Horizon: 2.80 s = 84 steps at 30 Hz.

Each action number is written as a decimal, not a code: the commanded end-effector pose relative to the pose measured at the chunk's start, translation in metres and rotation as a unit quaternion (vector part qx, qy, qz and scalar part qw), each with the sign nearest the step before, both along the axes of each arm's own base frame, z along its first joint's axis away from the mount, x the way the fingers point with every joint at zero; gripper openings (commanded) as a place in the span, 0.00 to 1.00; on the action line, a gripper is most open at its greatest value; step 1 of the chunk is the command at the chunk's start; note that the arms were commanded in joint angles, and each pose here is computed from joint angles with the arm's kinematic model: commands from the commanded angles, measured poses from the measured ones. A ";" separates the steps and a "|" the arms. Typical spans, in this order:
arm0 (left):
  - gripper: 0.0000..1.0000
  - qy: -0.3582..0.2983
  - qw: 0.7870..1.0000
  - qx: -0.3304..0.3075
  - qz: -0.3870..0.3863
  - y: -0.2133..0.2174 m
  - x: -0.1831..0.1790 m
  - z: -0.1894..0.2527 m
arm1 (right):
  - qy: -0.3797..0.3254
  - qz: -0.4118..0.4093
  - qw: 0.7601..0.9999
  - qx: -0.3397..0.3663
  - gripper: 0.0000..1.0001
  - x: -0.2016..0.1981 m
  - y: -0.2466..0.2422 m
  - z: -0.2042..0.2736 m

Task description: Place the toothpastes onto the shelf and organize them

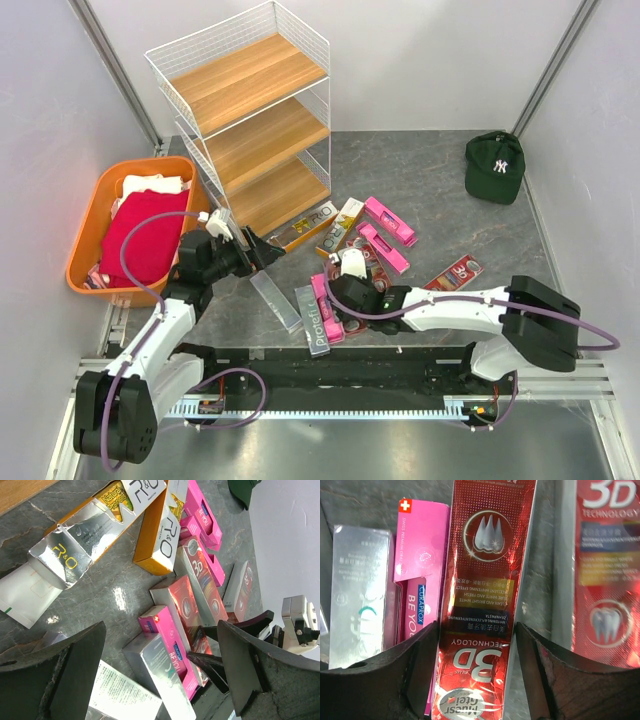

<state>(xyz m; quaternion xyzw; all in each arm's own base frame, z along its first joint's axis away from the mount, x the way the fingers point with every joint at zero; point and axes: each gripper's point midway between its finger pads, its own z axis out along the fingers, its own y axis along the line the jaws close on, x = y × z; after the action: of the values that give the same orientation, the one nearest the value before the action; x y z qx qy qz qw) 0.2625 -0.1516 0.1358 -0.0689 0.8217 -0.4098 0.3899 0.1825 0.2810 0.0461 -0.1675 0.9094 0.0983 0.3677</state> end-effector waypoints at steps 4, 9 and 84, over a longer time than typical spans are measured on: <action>1.00 -0.026 0.999 -0.007 -0.022 -0.009 0.001 0.015 | 0.047 0.006 0.997 -0.066 0.77 -0.012 -0.011 -0.042; 1.00 -0.025 0.999 0.007 -0.028 -0.015 0.001 0.016 | 0.041 0.001 0.997 -0.066 0.74 -0.008 -0.015 -0.039; 0.25 -0.101 0.968 -0.226 0.031 -0.005 0.007 0.107 | -0.020 0.066 0.911 0.407 0.98 0.037 0.029 0.201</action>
<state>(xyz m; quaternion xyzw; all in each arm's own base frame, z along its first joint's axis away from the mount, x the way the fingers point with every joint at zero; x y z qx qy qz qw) 0.2837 -0.1731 0.2206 -0.0999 0.7029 -0.5361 0.4567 0.2387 0.2850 0.2312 -0.0610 0.8083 0.3413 0.4758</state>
